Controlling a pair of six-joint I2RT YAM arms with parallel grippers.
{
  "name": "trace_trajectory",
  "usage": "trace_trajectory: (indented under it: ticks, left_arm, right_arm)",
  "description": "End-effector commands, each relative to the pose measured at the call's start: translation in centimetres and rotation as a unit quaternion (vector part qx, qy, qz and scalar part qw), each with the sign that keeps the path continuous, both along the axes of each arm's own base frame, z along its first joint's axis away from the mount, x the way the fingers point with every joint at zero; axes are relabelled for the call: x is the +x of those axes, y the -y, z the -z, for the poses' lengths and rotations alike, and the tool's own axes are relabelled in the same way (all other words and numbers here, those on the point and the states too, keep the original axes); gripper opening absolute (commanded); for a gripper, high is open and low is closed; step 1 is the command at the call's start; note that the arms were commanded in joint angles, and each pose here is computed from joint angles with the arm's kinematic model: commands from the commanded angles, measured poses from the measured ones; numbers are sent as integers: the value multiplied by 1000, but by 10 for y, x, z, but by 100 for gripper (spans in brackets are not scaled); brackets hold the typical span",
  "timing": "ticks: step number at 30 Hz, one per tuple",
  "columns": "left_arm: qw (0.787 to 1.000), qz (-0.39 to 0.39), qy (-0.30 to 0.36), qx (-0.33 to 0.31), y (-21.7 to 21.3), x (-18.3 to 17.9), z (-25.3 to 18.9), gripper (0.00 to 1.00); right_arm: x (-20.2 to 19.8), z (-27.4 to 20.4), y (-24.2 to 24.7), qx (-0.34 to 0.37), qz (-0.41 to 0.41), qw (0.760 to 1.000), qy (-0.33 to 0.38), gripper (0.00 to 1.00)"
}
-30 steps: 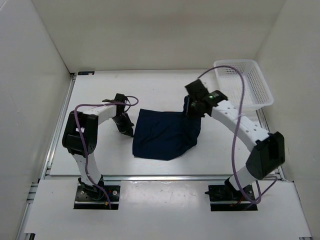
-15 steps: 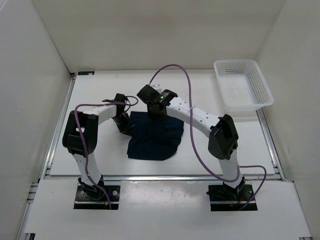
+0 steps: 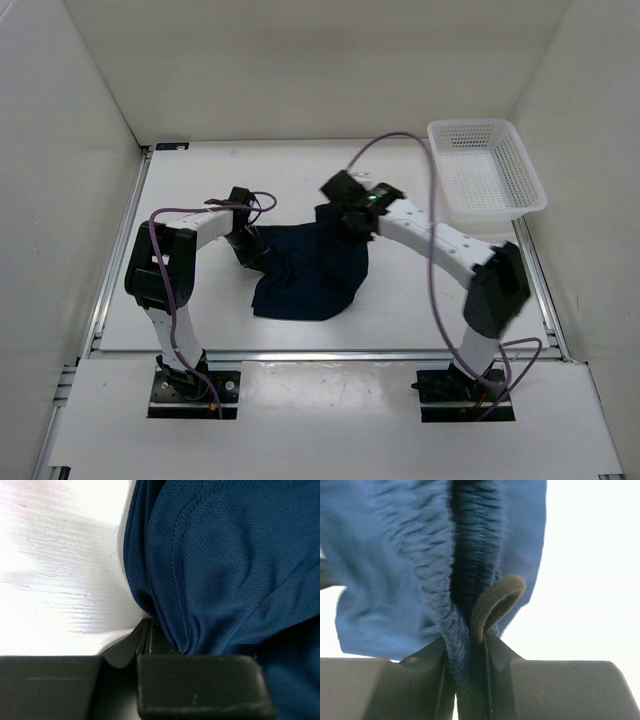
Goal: Fold and stack the shorts
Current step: Fold the shorts
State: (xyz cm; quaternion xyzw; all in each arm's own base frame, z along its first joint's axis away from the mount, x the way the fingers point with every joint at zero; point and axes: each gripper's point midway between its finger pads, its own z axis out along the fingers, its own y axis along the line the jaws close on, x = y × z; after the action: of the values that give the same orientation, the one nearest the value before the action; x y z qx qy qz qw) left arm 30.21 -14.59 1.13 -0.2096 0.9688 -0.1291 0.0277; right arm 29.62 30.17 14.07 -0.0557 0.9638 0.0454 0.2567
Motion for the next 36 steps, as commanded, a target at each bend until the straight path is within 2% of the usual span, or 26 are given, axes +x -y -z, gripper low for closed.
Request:
trace_trajectory:
  ticks: [1,2,5,11,17,20,24,29,32,33,36]
  left_arm:
    - [1000,0,6,20,-5,-1,11,10]
    - [1000,0,12,18,-4,3,8,10]
    - [1000,10,21,11,5,8,3,10]
    - [999,34,23,2,32,7,1,10]
    - [998,49,31,-9,59,12,-4,10]
    - [998,49,36,-11,60,16,-7,10]
    - [997,46,66,-10,55,22,-32,10]
    - [995,35,98,9,26,31,-55,27]
    - [996,28,85,21,10,27,-47,27]
    - [996,22,85,22,6,29,-47,20]
    - [997,23,59,34,3,24,-28,13]
  right_arm:
    - [10,-44,67,30,63,996,52,0]
    - [4,-32,85,16,69,997,43,0]
    - [-2,-47,135,19,94,993,63,0]
    - [1,-55,177,10,118,990,78,0]
    - [9,-75,187,15,124,987,102,0]
    - [13,-83,189,14,120,986,112,0]
    - [10,-81,189,13,113,988,106,0]
    - [11,-78,194,3,117,988,105,0]
    - [12,-78,198,3,122,987,105,0]
    - [13,-78,202,-1,123,987,105,0]
    - [14,-81,200,1,117,987,108,0]
